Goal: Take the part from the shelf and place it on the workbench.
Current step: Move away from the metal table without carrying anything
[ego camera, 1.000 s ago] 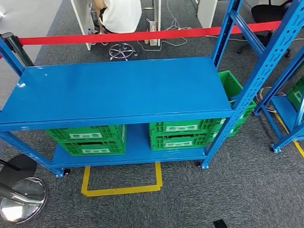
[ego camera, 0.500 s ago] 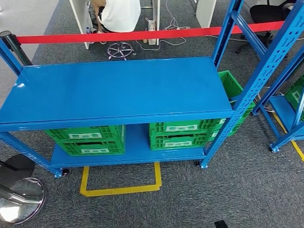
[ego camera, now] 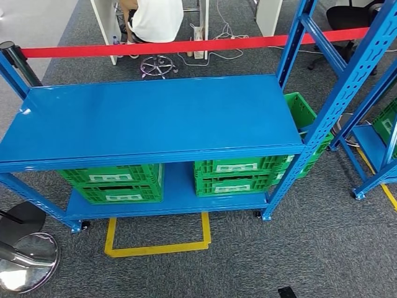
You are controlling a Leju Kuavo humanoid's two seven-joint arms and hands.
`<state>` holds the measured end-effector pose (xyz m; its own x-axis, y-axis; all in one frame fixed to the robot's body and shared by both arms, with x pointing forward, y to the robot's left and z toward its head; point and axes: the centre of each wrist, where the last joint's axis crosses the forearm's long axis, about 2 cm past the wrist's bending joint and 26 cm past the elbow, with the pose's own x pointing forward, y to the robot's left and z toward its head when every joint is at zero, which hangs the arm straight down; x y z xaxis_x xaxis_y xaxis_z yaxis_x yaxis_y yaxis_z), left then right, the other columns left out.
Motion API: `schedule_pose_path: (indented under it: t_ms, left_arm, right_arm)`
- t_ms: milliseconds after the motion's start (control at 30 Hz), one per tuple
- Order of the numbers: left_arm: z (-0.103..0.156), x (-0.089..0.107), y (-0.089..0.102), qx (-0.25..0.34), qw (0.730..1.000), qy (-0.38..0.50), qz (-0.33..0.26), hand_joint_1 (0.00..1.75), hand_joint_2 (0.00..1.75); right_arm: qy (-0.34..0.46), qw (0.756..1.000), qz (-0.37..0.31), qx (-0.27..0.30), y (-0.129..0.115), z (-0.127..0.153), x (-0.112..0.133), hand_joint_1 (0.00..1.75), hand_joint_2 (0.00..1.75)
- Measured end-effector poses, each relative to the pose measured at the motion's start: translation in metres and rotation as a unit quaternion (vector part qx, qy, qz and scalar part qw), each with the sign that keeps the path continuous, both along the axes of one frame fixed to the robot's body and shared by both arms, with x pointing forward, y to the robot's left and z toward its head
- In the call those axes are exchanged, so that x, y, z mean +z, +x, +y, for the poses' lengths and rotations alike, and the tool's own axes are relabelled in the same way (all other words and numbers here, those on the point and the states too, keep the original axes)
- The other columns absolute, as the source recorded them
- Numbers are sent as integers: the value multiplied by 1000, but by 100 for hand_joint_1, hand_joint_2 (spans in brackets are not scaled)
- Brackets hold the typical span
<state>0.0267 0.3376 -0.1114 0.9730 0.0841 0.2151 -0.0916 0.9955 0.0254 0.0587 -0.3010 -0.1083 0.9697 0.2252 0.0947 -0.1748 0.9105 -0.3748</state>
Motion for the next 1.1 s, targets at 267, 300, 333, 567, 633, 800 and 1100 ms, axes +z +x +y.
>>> schedule_pose_path:
  t_ms: [267,300,333,567,633,800,1100]
  left_arm:
    - [0,0,3,0,1000,-3,-2,0,0]
    - [0,0,4,0,1000,-4,-3,0,0]
    - [-1,0,3,0,1000,-4,-2,0,0]
    - [1,0,1,-1,1000,-3,0,0,0]
    - [1,0,-1,-1,1000,-2,2,0,0]
    - [-1,0,3,-1,1000,-4,-1,0,0]
    - [1,0,2,-1,1000,-2,-1,0,0]
  right_arm:
    - [-7,1000,2,29,0,0,0,0,0]
    - [-7,1000,3,30,-1,0,0,0,0]
    - [-8,1000,5,30,-2,0,0,0,0]
    - [-5,1000,7,30,-2,1,0,0,0]
    - [-5,1000,8,30,-2,1,0,0,0]
    - [-6,1000,9,30,-4,1,-1,0,0]
    - [-6,1000,5,30,0,0,0,0,0]
